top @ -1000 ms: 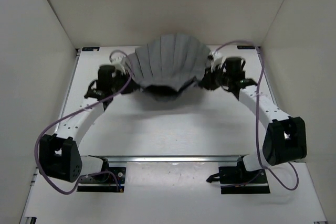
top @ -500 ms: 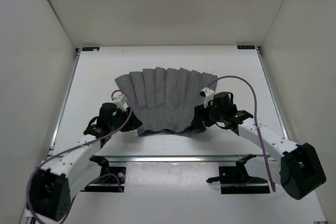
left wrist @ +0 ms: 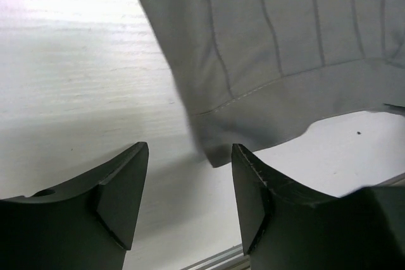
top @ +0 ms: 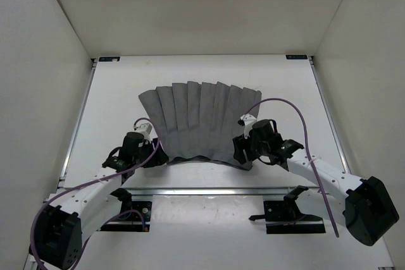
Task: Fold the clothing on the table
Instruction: Fold the skirt
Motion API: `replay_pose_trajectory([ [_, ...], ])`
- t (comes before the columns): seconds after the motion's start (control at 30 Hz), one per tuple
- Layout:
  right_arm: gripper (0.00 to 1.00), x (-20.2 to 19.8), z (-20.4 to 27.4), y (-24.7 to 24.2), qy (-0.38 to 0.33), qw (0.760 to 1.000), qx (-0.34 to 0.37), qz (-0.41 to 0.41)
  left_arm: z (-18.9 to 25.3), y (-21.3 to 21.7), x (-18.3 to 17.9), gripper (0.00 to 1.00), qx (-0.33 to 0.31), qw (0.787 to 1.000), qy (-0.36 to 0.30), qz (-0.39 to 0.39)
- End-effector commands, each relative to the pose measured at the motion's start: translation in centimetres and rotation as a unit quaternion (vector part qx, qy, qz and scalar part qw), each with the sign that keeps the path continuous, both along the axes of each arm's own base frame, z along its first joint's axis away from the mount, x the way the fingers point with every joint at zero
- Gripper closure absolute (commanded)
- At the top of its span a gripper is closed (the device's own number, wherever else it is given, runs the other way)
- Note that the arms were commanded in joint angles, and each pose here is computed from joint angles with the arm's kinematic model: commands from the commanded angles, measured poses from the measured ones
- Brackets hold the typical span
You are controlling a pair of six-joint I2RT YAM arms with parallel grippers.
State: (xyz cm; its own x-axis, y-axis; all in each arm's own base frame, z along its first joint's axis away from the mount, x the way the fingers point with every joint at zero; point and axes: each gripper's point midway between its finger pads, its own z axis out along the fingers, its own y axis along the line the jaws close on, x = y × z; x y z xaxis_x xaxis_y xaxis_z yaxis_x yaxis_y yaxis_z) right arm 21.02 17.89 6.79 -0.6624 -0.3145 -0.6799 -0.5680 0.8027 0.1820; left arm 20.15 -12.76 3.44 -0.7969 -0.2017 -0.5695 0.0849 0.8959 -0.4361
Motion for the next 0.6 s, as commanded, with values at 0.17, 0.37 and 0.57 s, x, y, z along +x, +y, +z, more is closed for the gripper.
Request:
replay_pose_trajectory([
  [0.17, 0.36, -1.2, -2.0, -2.3, 0.014, 0.999, -0.031, -0.039, -0.5, -0.4, 0.4, 0.34, -0.011, 1.000, -0.013, 0.014],
  [0.37, 0.36, -1.3, -2.6, -2.9, 0.031, 0.997, -0.034, -0.059, -0.1, -1.2, 1.1, 0.32, -0.016, 1.000, -0.021, 0.013],
  [0.57, 0.38, -1.5, -3.0, -3.0, 0.058, 0.995, -0.024, -0.075, -0.8, -2.1, 1.0, 0.51, -0.018, 1.000, -0.010, 0.003],
])
